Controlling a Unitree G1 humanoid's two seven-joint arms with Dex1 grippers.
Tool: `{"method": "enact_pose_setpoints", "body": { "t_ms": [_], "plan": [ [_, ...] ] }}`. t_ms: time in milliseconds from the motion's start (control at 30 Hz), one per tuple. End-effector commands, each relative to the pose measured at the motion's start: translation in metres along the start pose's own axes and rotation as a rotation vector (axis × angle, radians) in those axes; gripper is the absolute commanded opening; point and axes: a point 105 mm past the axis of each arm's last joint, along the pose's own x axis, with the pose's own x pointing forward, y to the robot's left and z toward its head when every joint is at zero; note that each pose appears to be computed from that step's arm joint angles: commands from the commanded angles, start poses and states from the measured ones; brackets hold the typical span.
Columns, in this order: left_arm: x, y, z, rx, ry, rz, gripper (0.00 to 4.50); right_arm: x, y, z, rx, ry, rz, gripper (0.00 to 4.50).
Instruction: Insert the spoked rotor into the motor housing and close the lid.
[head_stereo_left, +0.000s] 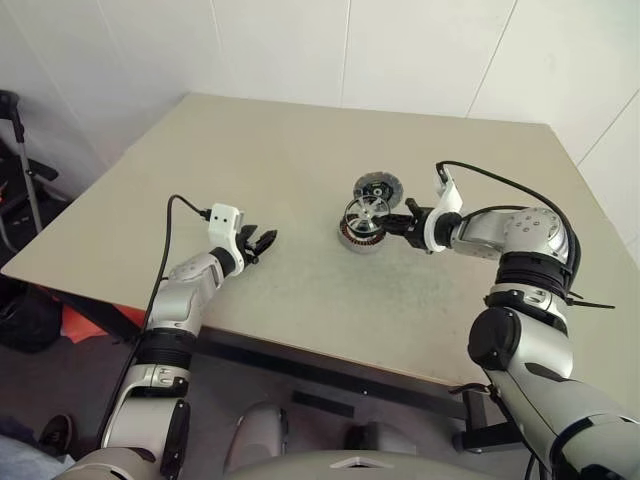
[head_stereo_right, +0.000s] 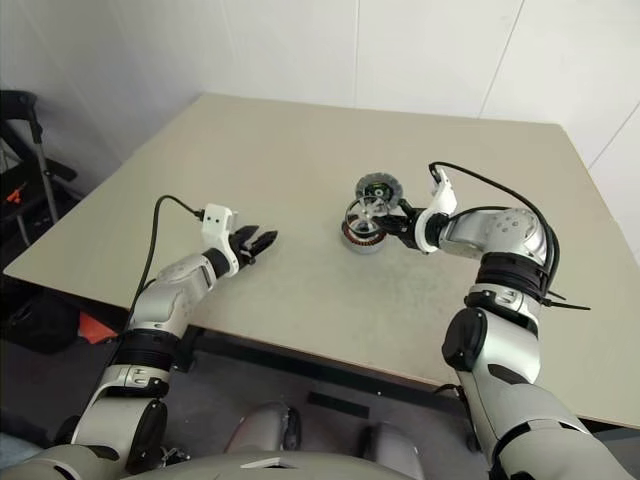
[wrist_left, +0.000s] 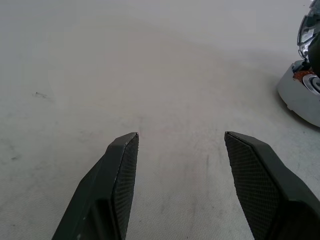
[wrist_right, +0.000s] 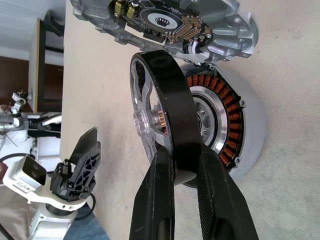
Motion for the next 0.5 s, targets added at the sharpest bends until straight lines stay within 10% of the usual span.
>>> {"method": "enact_pose_setpoints", "body": {
  "t_ms": [33,500],
  "plan": [
    [-0.001,0.0,0.012,0.031,-0.04,-0.003,2.91,-0.003,0.006,0.004,-0.02,-0.021,0.014,0.31],
    [-0.002,0.0,0.011,0.034,-0.038,-0.004,2.91,-0.003,-0.008,0.003,-0.001,-0.03,-0.037,0.31]
  ]
}}
